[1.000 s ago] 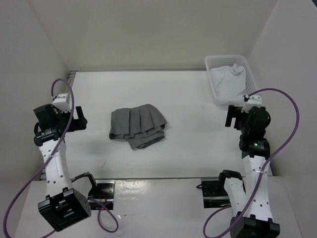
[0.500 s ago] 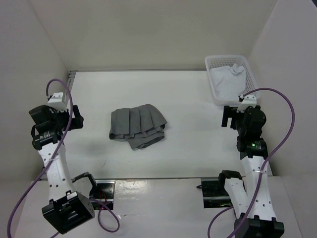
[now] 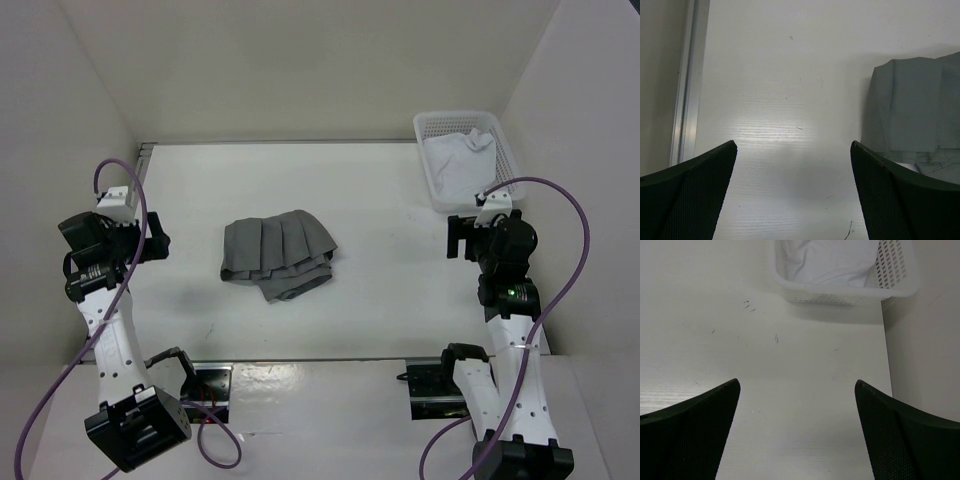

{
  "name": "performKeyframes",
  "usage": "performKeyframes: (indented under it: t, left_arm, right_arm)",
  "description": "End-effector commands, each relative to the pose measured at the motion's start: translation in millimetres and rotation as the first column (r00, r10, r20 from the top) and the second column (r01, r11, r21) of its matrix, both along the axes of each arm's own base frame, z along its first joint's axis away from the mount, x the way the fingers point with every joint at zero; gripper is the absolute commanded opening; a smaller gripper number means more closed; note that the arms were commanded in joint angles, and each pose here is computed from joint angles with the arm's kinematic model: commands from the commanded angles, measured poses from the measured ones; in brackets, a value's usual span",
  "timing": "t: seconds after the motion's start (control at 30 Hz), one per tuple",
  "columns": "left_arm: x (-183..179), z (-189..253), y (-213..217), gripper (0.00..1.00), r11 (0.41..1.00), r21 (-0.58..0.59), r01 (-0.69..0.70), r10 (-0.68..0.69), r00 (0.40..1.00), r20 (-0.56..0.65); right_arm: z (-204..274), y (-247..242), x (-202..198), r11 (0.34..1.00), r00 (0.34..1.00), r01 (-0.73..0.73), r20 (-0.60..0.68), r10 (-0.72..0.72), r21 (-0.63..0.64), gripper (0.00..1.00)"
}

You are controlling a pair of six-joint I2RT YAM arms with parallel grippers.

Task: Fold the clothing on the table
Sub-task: Fold the skirt

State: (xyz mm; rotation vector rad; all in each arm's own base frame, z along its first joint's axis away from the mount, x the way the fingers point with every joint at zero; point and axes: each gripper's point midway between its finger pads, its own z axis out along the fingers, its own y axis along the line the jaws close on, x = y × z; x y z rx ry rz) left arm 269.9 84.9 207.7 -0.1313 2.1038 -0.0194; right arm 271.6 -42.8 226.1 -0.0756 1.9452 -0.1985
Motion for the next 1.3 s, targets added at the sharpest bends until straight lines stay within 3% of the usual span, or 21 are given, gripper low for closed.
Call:
performKeyframes:
  t: [0.0, 0.63, 0.97, 1.27]
  left_arm:
    - [5, 8, 0, 1.00, 0.999, 0.025, 0.031, -0.032, 0.999, 0.036]
    - [5, 10, -2, 1.00, 0.999, 0.025, 0.040, -0.041, 0.998, 0.047]
    - [5, 11, -4, 1.00, 0.999, 0.021, 0.048, -0.049, 0.998, 0.049]
    - [5, 11, -5, 1.00, 0.998, 0.017, 0.056, -0.057, 0.997, 0.052]
  right_arm:
    - [7, 6, 2, 0.999, 0.998, -0.046, 0.031, 0.047, -0.018, 0.99]
    - [11, 13, 1, 0.997, 0.996, -0.080, 0.042, 0.080, -0.005, 0.99]
    - [32, -2, 3, 0.988, 0.987, 0.092, 0.116, -0.107, 0.125, 0.99]
    - [34, -8, 3, 0.986, 0.983, 0.123, 0.125, -0.138, 0.116, 0.99]
